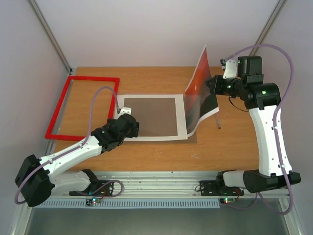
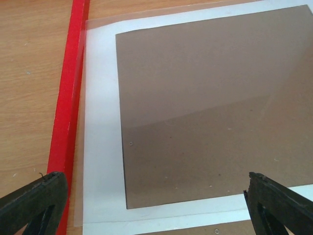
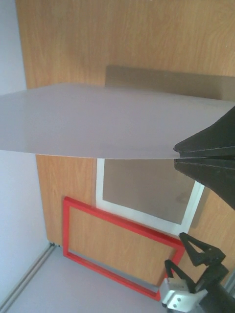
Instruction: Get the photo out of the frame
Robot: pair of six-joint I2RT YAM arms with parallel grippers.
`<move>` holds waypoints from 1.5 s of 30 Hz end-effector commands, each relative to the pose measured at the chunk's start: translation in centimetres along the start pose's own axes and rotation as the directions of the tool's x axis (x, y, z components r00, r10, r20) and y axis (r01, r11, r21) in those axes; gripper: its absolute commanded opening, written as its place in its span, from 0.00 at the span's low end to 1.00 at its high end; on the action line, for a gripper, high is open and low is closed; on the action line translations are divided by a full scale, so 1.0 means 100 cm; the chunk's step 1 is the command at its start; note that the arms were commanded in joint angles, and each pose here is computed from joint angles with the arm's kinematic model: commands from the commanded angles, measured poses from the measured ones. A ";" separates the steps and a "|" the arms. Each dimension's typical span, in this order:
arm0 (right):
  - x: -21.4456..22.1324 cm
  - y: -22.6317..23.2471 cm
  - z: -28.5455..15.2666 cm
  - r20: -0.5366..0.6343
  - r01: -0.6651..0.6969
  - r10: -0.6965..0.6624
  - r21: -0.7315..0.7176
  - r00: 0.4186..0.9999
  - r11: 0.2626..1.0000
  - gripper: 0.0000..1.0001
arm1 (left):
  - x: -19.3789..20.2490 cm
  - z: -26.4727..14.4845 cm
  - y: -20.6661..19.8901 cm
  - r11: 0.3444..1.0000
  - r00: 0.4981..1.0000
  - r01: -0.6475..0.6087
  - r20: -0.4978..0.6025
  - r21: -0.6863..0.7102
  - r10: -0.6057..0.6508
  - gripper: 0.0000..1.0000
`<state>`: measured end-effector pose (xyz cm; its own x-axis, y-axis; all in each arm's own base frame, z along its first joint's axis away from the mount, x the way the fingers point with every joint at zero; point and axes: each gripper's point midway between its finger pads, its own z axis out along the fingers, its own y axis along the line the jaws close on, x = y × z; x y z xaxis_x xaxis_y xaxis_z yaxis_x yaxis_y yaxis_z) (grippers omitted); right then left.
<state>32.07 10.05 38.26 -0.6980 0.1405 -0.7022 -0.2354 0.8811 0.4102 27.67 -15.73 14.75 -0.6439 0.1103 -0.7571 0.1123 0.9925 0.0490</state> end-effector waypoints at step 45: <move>0.079 0.010 0.173 -0.161 -0.414 0.382 -0.318 0.910 0.853 0.02 | 0.010 0.001 0.032 0.984 0.984 0.178 -0.030 -0.015 -0.178 0.99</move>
<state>37.59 20.94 21.81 -0.8680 0.3299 -0.3712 -0.0989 0.6177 0.7802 27.43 -12.72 14.18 -0.6828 -0.0456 -0.7292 0.0046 0.9978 -0.0667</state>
